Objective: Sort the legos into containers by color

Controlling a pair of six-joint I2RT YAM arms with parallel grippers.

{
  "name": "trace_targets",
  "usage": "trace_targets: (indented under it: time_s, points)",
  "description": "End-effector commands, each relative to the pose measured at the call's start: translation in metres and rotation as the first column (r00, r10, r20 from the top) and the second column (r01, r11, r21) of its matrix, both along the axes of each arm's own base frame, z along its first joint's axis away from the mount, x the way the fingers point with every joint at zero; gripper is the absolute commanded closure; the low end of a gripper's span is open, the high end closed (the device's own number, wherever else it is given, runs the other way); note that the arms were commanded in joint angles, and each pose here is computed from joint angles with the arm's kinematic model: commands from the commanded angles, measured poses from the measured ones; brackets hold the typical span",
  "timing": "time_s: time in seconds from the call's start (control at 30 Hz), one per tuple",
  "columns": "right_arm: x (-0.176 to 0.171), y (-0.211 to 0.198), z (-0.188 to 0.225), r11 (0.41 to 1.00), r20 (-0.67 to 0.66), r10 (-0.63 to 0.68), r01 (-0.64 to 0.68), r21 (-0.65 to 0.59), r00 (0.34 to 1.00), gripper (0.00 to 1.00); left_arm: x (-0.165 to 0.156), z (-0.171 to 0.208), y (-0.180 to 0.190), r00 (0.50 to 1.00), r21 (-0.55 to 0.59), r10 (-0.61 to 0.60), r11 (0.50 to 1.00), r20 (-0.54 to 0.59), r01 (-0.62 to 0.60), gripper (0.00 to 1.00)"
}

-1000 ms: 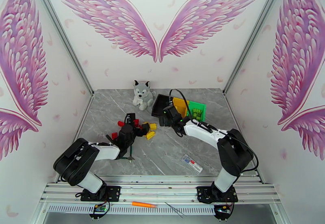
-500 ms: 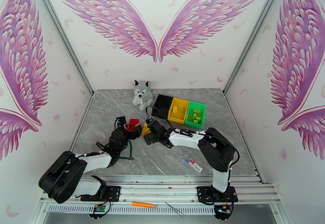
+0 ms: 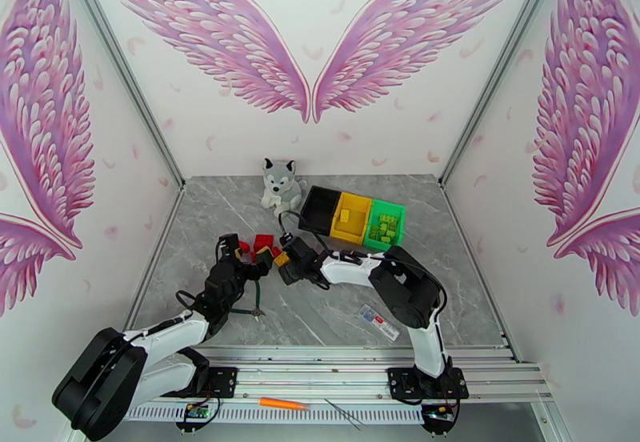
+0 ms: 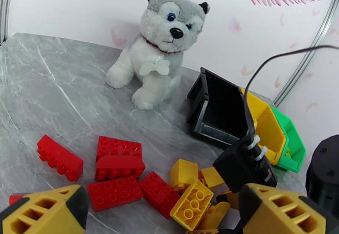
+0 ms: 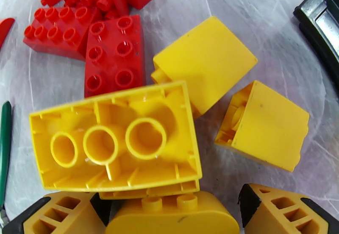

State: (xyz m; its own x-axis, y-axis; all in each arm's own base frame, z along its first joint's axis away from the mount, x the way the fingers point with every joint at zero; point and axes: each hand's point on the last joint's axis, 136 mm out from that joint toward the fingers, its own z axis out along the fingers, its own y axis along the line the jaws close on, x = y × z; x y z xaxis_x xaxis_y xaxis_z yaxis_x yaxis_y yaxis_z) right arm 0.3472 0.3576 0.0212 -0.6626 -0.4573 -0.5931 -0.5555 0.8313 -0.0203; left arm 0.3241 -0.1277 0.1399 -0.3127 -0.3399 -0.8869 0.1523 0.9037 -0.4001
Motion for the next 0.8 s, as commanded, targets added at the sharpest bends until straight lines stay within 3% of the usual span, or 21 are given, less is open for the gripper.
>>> trace_targets:
  time_s: [0.0, 0.13, 0.37, 0.77]
  points:
    - [0.002, 0.003, -0.001, 1.000, 0.013, -0.011, 0.011, -0.011, 1.000, 0.20, -0.004, -0.011, 0.007, 1.000, 0.033, 0.012, 0.999, -0.028, -0.011, 0.01]
    - [0.000, 0.000, 0.002, 1.000, 0.015, -0.018, 0.019, -0.007, 1.000, 0.30, -0.003, -0.009, 0.005, 1.000, 0.030, 0.006, 1.000, -0.025, -0.005, 0.01]
    - [-0.005, -0.016, 0.016, 0.999, 0.041, -0.048, 0.048, 0.008, 0.998, 0.34, 0.005, -0.009, -0.010, 0.999, 0.011, -0.040, 0.999, -0.025, 0.040, 0.01]
    - [-0.001, -0.088, 0.045, 0.980, 0.088, -0.197, 0.195, 0.031, 0.976, 0.35, 0.037, -0.007, -0.096, 0.978, 0.026, -0.206, 0.978, -0.010, 0.206, 0.01]
